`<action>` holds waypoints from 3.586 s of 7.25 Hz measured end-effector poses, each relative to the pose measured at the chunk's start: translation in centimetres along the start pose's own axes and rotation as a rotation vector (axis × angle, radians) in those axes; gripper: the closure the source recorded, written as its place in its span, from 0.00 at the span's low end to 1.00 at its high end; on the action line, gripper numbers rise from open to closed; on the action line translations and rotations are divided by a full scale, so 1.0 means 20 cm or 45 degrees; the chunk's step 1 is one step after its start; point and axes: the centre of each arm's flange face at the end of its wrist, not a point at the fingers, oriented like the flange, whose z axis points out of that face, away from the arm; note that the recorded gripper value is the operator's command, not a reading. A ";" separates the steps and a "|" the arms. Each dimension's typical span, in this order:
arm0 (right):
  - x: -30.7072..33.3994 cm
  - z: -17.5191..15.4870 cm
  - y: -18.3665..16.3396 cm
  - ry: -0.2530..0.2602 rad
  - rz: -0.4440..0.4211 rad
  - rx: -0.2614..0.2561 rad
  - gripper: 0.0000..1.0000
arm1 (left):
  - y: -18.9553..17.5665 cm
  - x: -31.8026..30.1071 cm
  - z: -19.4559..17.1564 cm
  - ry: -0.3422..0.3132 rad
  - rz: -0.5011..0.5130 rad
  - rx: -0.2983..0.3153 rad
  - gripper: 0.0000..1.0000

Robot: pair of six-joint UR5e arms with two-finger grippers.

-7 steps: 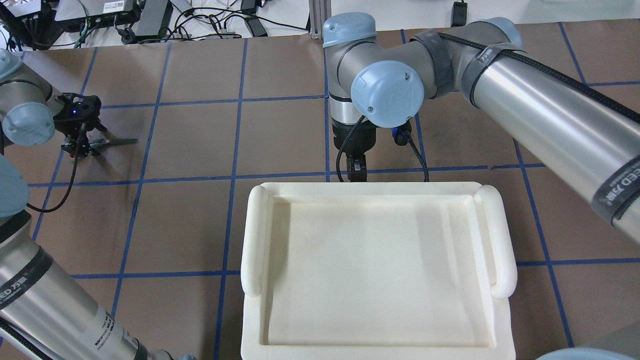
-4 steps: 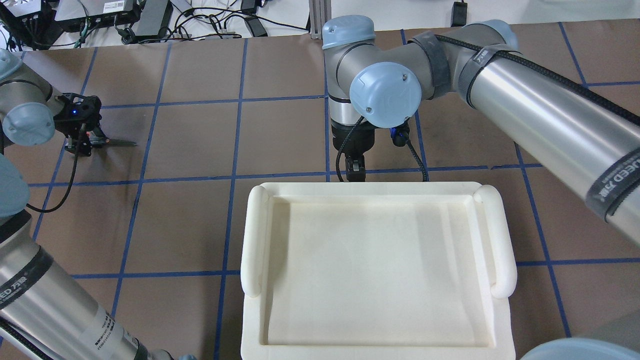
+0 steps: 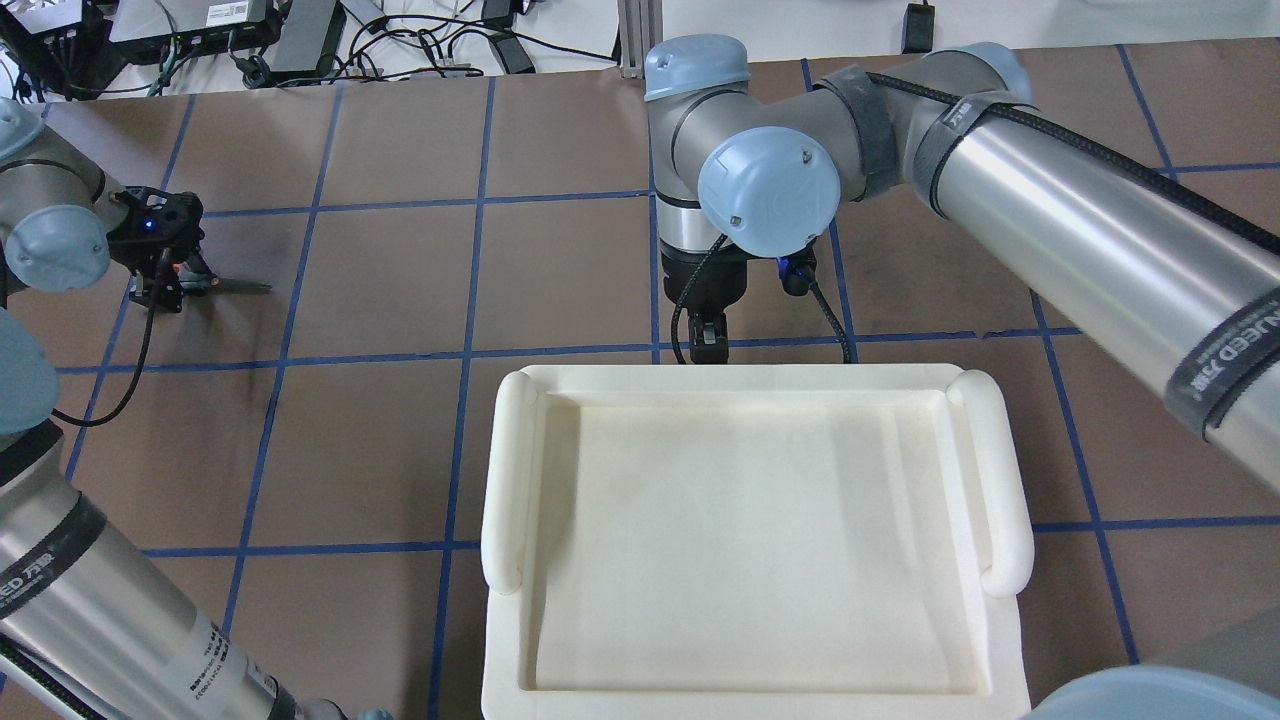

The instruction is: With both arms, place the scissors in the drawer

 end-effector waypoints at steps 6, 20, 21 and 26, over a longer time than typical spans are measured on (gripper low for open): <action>-0.05 0.06 0.01 0.027 0.004 0.005 0.00 | -0.20 -0.07 -0.26 -0.078 0.040 -0.004 1.00; -0.30 -0.09 -0.02 -0.282 -0.155 -0.061 0.00 | -1.79 0.14 -0.74 0.066 0.114 -0.049 1.00; -0.33 -0.11 -0.02 -0.291 -0.174 -0.063 0.00 | -1.79 0.14 -0.74 0.068 0.114 -0.049 1.00; -0.49 -0.18 -0.09 -0.351 -0.238 -0.075 0.00 | -1.80 0.14 -0.72 0.076 0.114 -0.044 1.00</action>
